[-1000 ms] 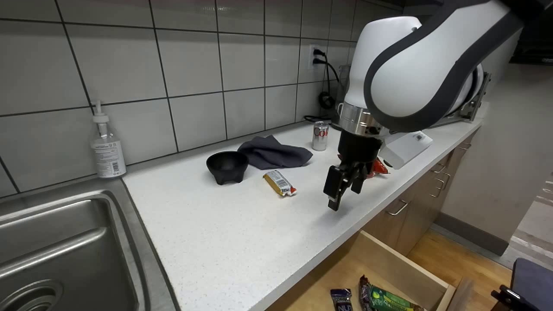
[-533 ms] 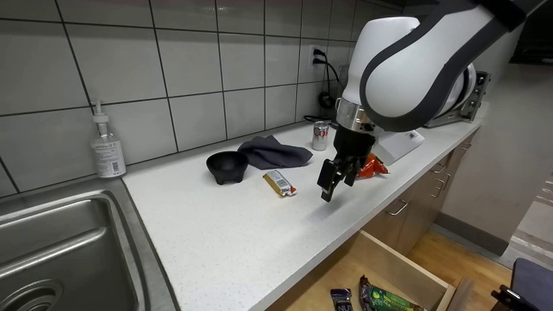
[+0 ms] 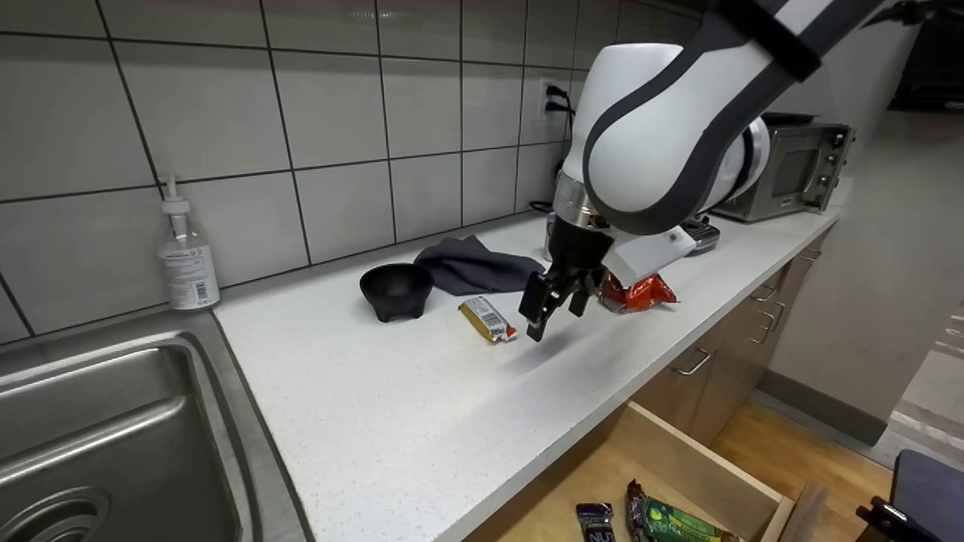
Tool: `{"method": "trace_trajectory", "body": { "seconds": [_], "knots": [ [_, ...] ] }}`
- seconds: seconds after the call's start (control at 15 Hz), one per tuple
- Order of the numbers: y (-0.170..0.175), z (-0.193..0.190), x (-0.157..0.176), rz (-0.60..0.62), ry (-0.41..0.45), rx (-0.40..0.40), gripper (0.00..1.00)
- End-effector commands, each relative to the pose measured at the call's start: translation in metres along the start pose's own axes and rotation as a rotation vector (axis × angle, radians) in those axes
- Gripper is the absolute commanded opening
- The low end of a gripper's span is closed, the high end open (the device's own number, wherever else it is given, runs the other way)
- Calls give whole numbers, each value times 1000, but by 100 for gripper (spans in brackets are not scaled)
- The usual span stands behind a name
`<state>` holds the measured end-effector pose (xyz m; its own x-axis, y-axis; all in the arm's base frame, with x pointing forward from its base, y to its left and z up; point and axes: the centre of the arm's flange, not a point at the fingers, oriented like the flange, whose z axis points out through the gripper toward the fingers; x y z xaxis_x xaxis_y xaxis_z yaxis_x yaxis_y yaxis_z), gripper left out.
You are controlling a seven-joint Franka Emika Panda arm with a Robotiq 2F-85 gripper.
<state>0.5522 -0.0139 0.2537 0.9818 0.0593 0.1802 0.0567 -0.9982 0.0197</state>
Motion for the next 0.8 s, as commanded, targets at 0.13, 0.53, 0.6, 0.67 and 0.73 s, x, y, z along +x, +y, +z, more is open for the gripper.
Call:
{"method": "trace_trajectory", "body": {
  "seconds": [0.13, 0.53, 0.6, 0.67, 0.73],
  "knots": [
    [-11, 18, 50, 51, 27, -19, 100],
    [-16, 36, 89, 113, 52, -40, 100],
    [-16, 39, 94, 124, 54, -42, 100],
    [-15, 42, 99, 133, 56, -45, 100],
    [-16, 45, 103, 139, 58, -48, 100]
  ]
}}
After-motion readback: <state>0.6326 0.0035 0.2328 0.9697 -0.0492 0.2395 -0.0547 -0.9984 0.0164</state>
